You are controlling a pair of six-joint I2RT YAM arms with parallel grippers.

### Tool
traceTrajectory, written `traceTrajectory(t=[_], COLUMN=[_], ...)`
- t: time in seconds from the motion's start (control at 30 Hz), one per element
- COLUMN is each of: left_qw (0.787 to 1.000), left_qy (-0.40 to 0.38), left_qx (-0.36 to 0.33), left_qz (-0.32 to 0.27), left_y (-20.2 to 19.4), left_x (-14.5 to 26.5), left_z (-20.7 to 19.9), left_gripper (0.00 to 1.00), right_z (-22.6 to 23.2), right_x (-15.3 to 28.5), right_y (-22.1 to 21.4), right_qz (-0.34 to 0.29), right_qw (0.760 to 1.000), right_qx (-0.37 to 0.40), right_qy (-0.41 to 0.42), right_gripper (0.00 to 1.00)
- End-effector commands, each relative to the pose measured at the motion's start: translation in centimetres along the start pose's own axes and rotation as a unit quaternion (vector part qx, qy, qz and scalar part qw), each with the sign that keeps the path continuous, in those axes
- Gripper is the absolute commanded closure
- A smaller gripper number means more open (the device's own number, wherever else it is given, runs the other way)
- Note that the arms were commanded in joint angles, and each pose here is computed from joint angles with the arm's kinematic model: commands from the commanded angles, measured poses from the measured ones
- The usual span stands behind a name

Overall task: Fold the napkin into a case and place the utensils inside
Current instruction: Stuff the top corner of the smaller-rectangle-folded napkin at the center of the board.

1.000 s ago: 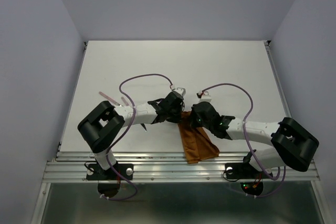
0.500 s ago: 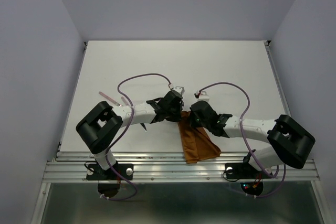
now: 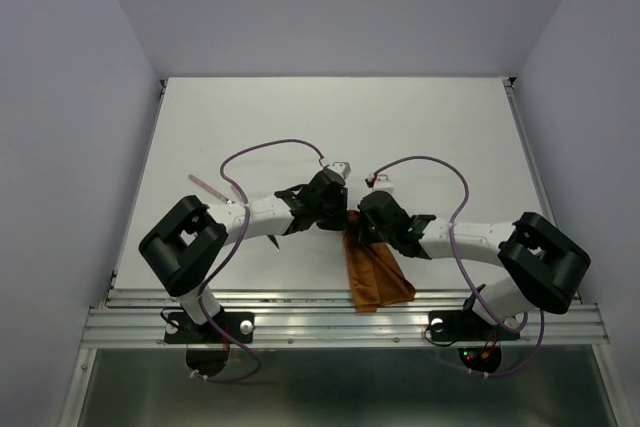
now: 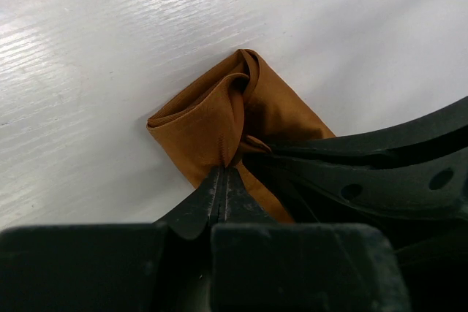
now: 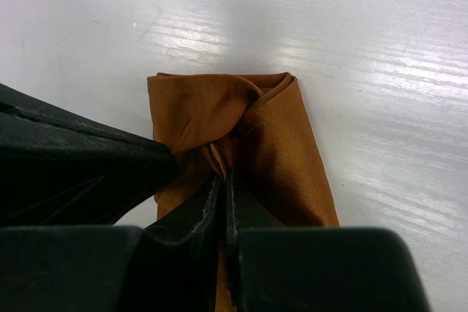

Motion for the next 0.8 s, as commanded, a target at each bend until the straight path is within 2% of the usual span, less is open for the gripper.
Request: traceTrajectory(t=[0.0, 0.33, 0.77], left_qw=[0.998, 0.997, 0.996], left_qy=[-0.046, -0.063, -0.077], left_qx=[0.014, 0.022, 0.017], left_qz=[-0.034, -0.046, -0.038], left_y=[1.2, 1.1, 0.4], left_x=[1.3, 1.7, 1.5], left_z=[-1.0, -1.0, -0.9], left_gripper=[1.00, 1.00, 1.00], right_z=[2.0, 2.7, 4.5], right_x=[-0.3, -1.1, -1.1], right_y=[1.8, 2.0, 4.0], right_qz=[-0.026, -0.025, -0.069], right_qw=[0.999, 0.999, 0.995], right_qx=[-0.012, -0.028, -0.059], right_qy=[0.029, 0.032, 0.051], right_gripper=[0.99, 0.99, 0.99])
Point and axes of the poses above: each gripper's point midway between its finger pads, its own x axis back along the fingers, its own z axis along the line the jaws close on, y = z × x, the point moved 8 cm from there along x, back along the fingers, and after that the axes turned 11 degrees about -x, right-handed, at the moved point
